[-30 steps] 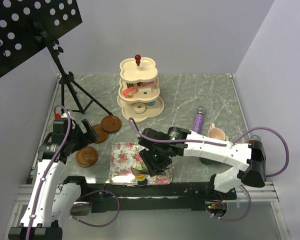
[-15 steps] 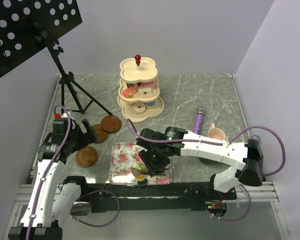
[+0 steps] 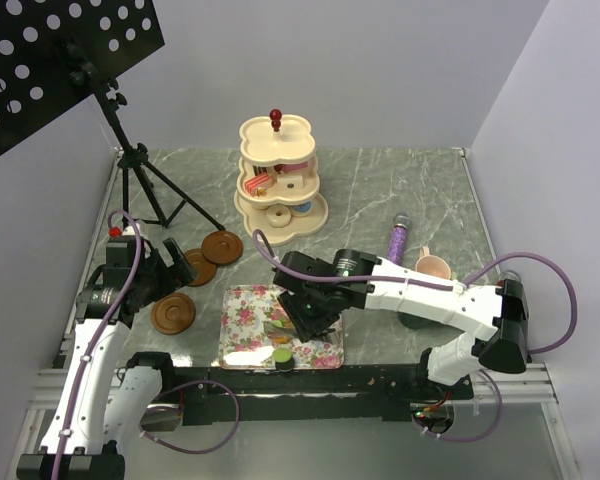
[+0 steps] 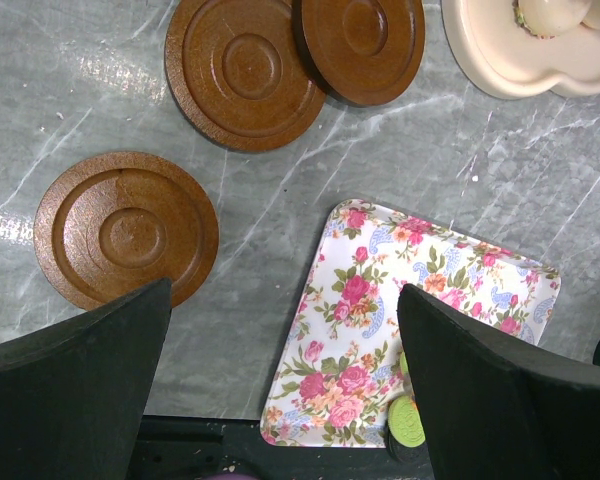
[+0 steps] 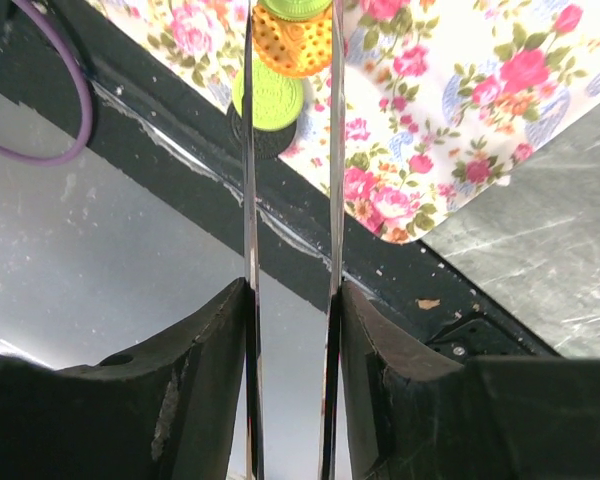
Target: Serve the afternoon tea
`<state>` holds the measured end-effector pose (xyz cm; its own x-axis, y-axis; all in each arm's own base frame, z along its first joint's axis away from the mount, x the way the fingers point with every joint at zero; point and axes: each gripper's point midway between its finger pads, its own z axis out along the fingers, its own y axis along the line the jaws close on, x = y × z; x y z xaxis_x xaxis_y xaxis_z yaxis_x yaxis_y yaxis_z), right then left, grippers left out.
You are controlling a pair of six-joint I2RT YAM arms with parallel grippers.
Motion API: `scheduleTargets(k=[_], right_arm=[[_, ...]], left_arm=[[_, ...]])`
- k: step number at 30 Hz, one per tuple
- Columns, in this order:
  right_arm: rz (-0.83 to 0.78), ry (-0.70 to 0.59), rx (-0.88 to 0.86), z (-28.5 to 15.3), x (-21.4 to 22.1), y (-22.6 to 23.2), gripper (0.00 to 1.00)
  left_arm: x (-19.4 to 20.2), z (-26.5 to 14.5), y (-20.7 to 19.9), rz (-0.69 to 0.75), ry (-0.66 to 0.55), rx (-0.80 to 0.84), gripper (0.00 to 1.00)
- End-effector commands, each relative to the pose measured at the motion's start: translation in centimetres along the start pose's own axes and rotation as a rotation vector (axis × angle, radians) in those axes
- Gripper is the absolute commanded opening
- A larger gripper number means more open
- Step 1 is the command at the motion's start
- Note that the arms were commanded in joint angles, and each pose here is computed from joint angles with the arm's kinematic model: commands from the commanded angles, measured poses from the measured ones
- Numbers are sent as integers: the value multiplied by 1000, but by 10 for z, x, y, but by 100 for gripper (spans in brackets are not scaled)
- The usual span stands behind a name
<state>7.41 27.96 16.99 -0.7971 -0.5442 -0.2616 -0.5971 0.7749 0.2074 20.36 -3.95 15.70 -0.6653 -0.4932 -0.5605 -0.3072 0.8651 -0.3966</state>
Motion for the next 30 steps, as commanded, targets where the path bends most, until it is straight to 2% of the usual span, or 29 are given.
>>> scheduleTargets(k=[1,9,18,22,30], right_arm=[[-4,-135,-28,-30,-23,0,39],[-17,-120,3,-11,-26,-14,40],[-75,-163,66,8,-40,-25,41],[-76,-250,70,-19,-54,-25,40],[-28,-511,93,-120,-103,-54,39]], left_arm=[[-7,-3,-4,4,-37,21,100],[-8,-4,-4,4,-43,25,100],[-10,-8,-3,-6,-67,18,100],[-9,-6,-3,-4,-56,15,100],[-10,-6,-3,-3,-60,17,100]])
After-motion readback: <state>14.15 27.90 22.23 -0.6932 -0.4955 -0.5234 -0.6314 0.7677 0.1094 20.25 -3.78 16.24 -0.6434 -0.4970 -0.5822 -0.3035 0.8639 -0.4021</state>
